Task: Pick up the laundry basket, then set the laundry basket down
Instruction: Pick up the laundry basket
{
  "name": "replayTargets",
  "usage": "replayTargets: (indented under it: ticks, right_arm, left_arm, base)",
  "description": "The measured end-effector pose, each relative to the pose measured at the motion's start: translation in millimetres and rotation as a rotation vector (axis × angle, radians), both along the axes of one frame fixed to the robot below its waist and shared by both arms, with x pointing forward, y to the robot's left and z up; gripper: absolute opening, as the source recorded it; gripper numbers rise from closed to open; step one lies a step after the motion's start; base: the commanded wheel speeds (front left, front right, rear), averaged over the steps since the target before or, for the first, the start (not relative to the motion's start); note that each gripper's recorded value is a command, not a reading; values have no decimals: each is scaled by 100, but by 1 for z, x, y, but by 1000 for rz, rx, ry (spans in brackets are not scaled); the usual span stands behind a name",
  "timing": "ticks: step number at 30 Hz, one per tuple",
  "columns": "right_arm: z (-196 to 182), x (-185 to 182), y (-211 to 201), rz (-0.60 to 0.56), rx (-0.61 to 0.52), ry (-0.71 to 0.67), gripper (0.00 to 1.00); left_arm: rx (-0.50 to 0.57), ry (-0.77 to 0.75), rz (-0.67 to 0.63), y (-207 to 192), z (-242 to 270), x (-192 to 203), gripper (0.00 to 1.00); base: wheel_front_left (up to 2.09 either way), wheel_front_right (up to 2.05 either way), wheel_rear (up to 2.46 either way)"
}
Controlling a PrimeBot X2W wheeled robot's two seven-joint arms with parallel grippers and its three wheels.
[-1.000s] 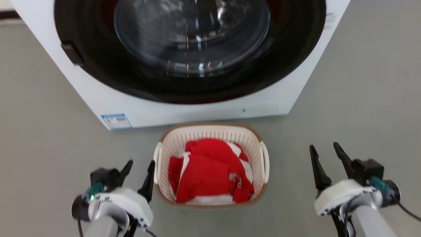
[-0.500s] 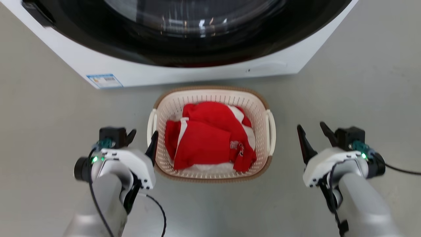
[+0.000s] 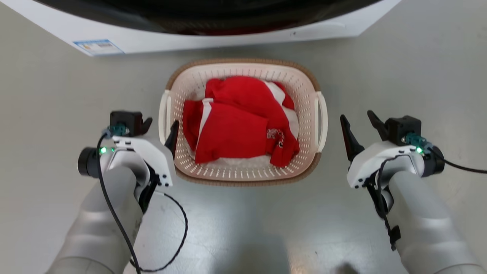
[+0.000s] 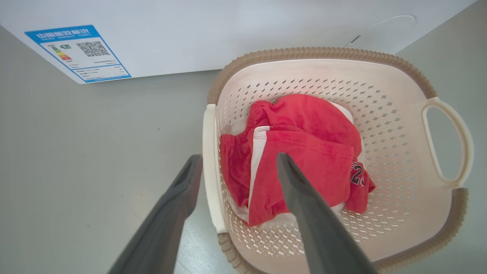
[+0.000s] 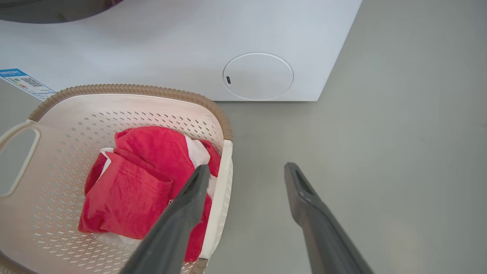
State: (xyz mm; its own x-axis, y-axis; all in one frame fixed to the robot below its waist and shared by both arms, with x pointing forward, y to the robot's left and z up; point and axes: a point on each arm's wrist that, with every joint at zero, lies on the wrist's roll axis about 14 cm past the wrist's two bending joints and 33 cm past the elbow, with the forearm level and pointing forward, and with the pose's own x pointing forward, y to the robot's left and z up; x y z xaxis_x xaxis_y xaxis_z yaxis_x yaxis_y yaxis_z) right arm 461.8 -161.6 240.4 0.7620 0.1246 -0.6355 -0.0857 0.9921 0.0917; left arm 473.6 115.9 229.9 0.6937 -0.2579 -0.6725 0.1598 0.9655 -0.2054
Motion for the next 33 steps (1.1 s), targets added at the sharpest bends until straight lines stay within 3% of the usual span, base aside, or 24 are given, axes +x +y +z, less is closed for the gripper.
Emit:
replayTargets:
  ticks: [33]
  right_arm:
    - [-82,18,29,25,75,136,100]
  left_arm:
    - [79,114,-90,5,-76,28,100]
  base:
    - [0,0,0]
